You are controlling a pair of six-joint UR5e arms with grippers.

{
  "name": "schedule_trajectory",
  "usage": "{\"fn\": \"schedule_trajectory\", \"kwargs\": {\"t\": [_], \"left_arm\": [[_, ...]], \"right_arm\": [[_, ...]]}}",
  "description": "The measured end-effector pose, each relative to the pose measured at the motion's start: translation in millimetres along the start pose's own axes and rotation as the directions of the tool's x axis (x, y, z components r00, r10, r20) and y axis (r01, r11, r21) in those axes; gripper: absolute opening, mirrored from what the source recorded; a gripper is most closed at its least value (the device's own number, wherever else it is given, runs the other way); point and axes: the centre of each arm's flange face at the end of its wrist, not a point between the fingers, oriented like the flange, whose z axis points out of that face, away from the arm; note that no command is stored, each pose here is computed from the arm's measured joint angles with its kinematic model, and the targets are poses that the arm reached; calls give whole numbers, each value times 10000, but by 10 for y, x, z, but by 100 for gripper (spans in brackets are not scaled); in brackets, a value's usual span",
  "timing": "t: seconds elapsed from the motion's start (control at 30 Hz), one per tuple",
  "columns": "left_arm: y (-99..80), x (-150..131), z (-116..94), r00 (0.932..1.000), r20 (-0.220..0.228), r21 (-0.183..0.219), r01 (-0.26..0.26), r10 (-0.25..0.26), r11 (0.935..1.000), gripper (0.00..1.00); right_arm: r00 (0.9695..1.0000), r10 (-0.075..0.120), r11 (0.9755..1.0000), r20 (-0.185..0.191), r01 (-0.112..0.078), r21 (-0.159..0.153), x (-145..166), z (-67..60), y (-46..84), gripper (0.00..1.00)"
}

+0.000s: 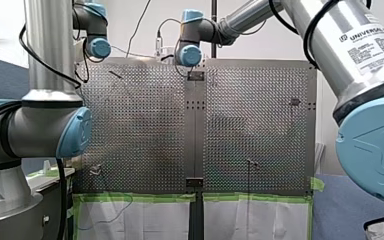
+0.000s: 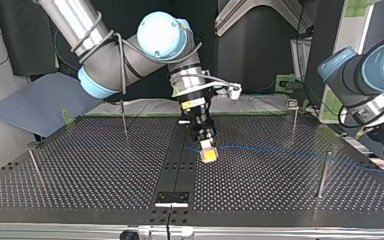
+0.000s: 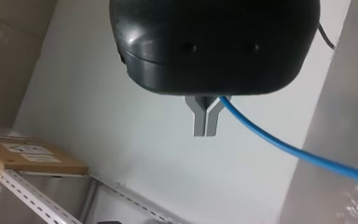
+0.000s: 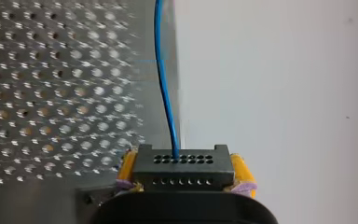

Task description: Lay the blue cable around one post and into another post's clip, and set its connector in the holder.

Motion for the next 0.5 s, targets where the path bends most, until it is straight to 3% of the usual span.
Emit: {"fn": "schedule_trajectory", "kwargs": {"t": [0.17,0.5], "left_arm": [[41,169,165,9994,-319,105,-103,106,9999,0],[31,384,474,9963,-796,183,-324,337,9993,0]], "right_arm": [[10000,-17,10000,-20,17,-5,-16,111,-19,0],[9972,39,9999,-753,-49,-134,240,331,-20,0]]}}
